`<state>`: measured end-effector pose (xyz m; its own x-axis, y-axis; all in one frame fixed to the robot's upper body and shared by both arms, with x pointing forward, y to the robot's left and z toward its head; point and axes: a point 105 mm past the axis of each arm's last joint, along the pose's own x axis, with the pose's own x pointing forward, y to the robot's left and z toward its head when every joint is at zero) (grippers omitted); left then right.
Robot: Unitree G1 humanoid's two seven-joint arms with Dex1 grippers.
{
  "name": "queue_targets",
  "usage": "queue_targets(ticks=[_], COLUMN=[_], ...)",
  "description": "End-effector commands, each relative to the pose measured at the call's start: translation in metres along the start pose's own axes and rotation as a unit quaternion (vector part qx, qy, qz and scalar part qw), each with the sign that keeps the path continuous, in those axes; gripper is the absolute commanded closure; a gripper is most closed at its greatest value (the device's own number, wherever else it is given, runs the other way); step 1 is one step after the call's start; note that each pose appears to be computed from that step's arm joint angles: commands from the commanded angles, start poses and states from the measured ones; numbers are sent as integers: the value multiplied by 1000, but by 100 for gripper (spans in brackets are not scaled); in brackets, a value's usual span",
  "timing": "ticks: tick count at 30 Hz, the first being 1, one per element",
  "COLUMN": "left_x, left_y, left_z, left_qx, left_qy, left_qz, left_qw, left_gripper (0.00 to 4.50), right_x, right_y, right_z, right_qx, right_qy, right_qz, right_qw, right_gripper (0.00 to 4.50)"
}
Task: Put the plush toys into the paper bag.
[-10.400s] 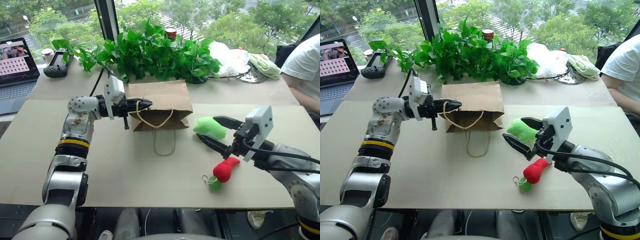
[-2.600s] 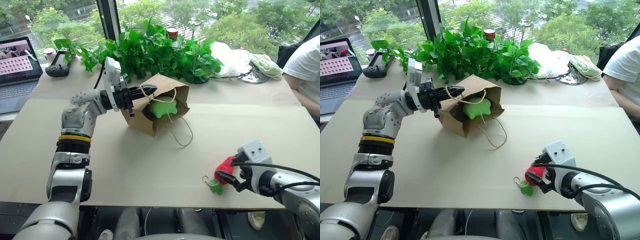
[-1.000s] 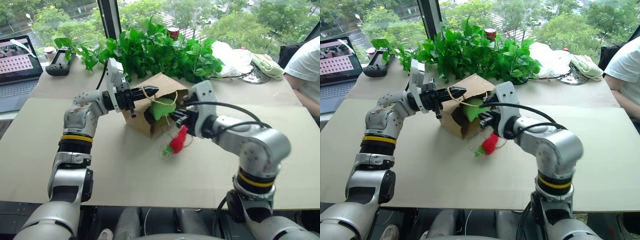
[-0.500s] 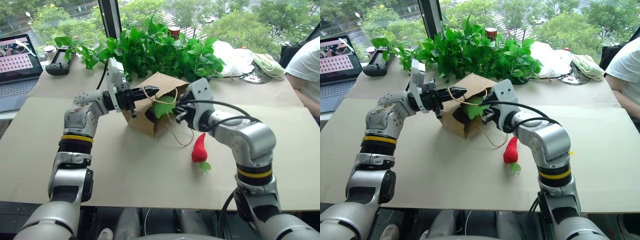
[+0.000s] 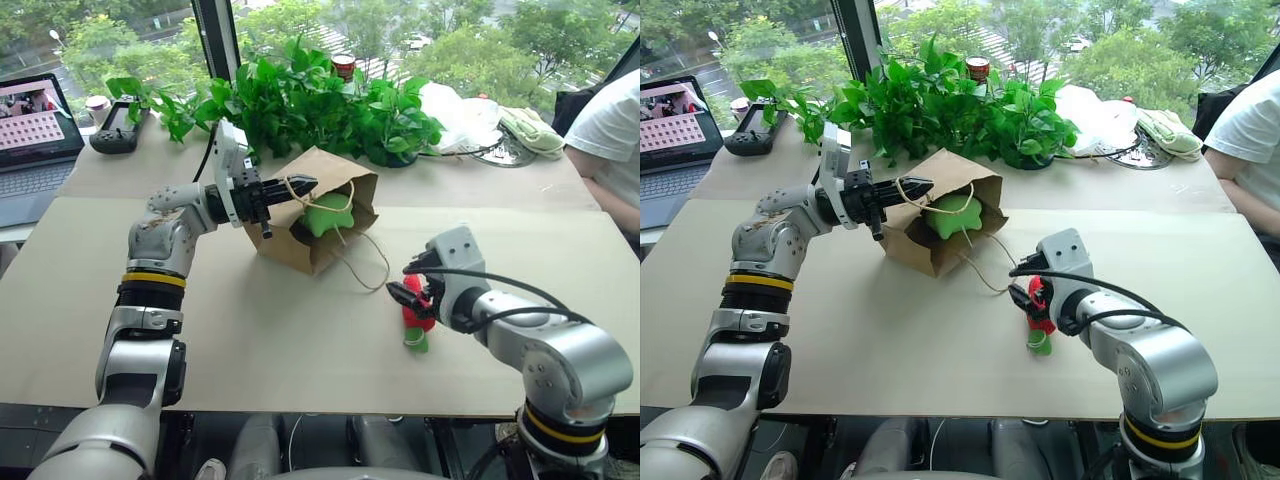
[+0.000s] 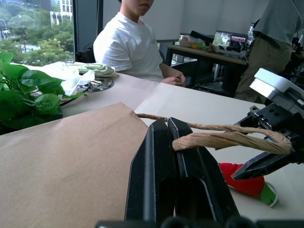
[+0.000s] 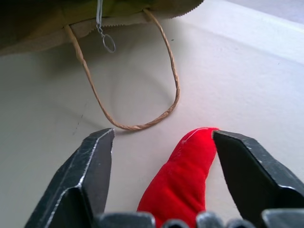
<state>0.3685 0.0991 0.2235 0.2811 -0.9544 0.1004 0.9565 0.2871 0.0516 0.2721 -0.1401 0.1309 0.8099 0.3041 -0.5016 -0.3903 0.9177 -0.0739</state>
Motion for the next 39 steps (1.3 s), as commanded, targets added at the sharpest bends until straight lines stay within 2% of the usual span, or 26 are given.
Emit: queue_targets(ticks=[1, 5, 10, 13, 19, 24, 30, 33, 39], left_x=[2, 3, 3, 2, 2, 3, 3, 4, 6], left_y=[-1, -1, -1, -1, 0, -1, -1, -1, -2], left_z=[11, 11, 11, 12, 13, 13, 14, 14, 14], left_qx=[24, 25, 25, 26, 27, 28, 29, 29, 30], left_qy=[-6, -6, -6, -6, -7, -6, -7, -7, -8], left_qz=[-9, -11, -11, -11, -10, -11, -12, -13, -16], left_qw=[1000, 1000, 1000, 1000, 1000, 1000, 999, 999, 999], left_gripper=[450, 450, 450, 450, 450, 450, 450, 450, 450], right_x=[-3, -2, 2, 3, 4, 2, -3, 4, 42], right_y=[-1, -8, -1, 2, 7, 5, 21, 31, 62], right_z=[-13, -30, -35, -34, -34, -12, 51, 64, 90], right_qx=[-3, 0, -3, -6, -8, -12, 6, 8, -23], right_qy=[17, 51, 64, 64, 65, 22, -102, -114, -115], right_qz=[-23, -47, -31, -24, -10, -7, 62, 83, 137], right_qw=[1000, 998, 997, 998, 998, 1000, 993, 990, 984], right_gripper=[1, 1, 1, 75, 284, 284, 284, 284, 284])
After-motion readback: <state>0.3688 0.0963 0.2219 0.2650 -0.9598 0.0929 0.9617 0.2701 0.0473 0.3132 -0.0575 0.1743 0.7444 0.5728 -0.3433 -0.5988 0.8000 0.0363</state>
